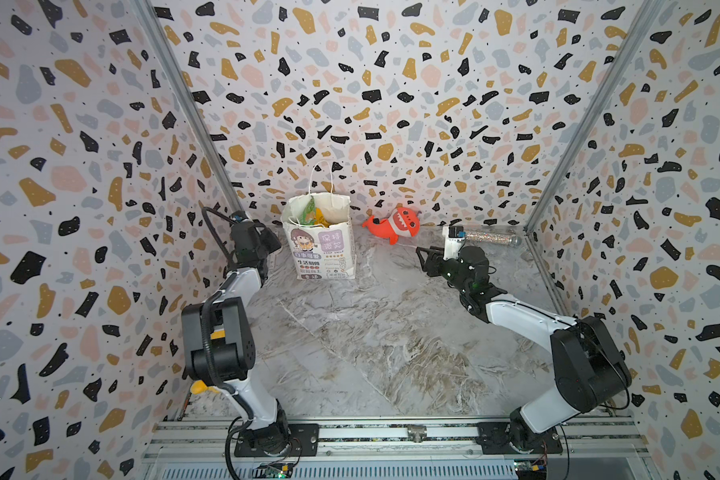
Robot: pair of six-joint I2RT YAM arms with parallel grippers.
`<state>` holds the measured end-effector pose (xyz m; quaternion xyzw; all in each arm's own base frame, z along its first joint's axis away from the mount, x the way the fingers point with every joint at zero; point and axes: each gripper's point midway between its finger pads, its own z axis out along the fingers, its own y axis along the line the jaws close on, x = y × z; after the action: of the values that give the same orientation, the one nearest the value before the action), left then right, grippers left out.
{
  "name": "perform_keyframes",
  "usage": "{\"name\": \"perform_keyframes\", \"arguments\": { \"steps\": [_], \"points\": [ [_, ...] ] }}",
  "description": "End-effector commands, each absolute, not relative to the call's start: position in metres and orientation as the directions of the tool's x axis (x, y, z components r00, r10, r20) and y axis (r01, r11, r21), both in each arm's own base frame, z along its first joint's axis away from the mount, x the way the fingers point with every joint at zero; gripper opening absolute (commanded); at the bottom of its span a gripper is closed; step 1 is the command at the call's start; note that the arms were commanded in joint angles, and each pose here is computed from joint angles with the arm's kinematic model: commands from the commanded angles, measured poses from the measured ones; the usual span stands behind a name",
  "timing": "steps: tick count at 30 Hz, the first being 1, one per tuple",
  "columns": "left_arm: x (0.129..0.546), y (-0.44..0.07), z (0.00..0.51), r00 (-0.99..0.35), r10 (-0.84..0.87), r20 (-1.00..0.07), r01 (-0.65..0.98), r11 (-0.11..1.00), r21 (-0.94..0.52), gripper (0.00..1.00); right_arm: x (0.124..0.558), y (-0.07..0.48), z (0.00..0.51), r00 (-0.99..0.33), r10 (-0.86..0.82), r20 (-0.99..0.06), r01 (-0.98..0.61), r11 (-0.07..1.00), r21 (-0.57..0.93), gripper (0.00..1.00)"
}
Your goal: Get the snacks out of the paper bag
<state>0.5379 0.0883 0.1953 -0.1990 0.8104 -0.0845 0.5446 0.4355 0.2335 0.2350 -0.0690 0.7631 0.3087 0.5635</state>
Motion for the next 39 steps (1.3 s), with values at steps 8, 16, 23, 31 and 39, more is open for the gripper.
{"name": "perform_keyframes", "arguments": {
  "steps": [8,16,23,31,39],
  "points": [
    [0.555,0.07,0.162,-0.443,-0.345,-0.827,-0.153,0.939,-0.31,0.07,0.446,0.223,0.234,-0.371,0.258,-0.892,-0.484,0.766,0.423,0.56],
    [0.56,0.041,0.137,-0.501,-0.32,-0.804,-0.087,0.943,-0.321,0.08,0.447,0.214,0.234,-0.376,0.294,-0.879,-0.485,0.746,0.457,0.56],
    [0.569,0.015,0.136,-0.502,-0.311,-0.807,-0.021,0.937,-0.348,0.07,0.449,0.222,0.239,-0.383,0.317,-0.868,-0.512,0.709,0.485,0.56],
    [0.568,-0.031,0.14,-0.525,-0.259,-0.811,0.087,0.931,-0.353,0.06,0.457,0.225,0.242,-0.385,0.327,-0.863,-0.514,0.701,0.495,0.56],
    [0.558,-0.065,0.152,-0.517,-0.204,-0.831,0.174,0.926,-0.335,0.07,0.474,0.221,0.246,-0.36,0.339,-0.87,-0.5,0.717,0.486,0.56]
  ]
}}
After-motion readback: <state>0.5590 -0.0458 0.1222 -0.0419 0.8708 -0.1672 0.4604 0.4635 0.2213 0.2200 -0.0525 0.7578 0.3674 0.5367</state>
